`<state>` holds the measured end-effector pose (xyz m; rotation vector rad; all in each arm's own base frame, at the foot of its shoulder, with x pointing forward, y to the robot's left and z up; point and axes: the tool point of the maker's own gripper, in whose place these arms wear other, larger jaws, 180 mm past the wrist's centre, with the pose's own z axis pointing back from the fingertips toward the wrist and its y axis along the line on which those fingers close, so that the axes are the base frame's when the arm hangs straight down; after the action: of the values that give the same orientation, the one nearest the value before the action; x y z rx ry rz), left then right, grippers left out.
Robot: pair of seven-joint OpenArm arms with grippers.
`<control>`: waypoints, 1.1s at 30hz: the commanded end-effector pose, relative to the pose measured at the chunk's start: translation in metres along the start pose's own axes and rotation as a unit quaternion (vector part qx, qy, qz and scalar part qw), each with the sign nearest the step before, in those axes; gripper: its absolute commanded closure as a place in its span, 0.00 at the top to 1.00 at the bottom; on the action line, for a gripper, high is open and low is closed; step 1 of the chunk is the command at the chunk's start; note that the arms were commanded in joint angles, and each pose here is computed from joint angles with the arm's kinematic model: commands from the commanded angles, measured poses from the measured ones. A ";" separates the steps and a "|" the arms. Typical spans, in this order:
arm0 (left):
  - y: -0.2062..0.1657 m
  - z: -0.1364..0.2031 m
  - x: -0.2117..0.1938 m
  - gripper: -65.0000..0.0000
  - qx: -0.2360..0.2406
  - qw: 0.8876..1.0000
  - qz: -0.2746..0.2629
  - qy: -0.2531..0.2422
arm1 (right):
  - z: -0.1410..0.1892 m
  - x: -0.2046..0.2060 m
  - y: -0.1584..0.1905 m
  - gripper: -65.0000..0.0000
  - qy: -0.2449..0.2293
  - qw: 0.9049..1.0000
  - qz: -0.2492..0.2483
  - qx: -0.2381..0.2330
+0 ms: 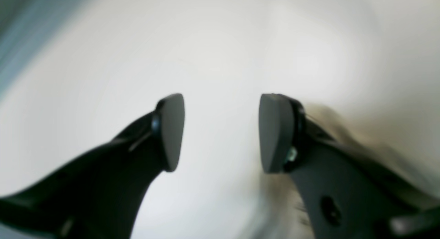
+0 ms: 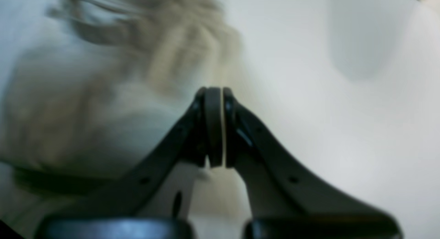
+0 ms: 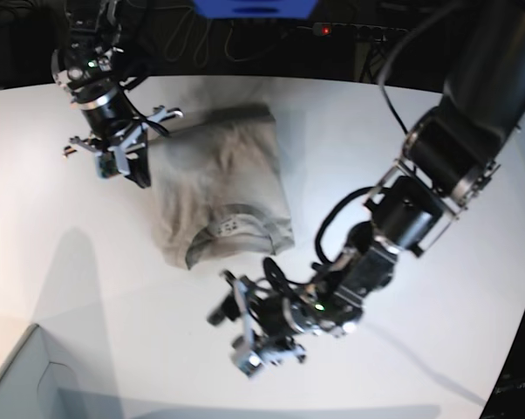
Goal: Layout the t-shirt on the table in an organized manner, then fold the t-shirt properly
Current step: 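Release the shirt and raise both grippers away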
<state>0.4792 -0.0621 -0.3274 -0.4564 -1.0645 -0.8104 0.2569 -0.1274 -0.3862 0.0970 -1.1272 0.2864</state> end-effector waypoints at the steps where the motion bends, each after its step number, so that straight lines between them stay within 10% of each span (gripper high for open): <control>1: 0.026 0.014 0.018 0.51 0.027 0.999 0.014 -0.034 | -0.003 0.019 0.003 0.00 -0.034 0.999 0.001 0.007; 8: 0.156 0.159 -0.038 0.51 0.212 0.962 0.165 -0.041 | -0.024 0.009 0.026 0.00 -0.024 0.999 -0.015 0.043; 13: 0.191 0.299 -0.132 0.51 0.352 0.899 0.262 -0.012 | -0.024 -0.031 0.030 0.00 0.022 0.998 -0.039 0.049; 22: 0.140 0.452 -0.255 0.51 0.478 0.801 0.355 0.067 | -0.023 -0.057 0.038 0.00 0.054 0.995 -0.055 0.058; 33: 0.064 0.502 -0.327 0.51 0.505 0.744 0.416 0.136 | 0.006 -0.070 0.063 0.00 0.062 0.992 -0.072 0.084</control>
<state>0.1511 0.4364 -0.4080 0.1488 -0.7332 0.5481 0.2043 -0.0843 -0.4584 0.2789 -0.9392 0.2461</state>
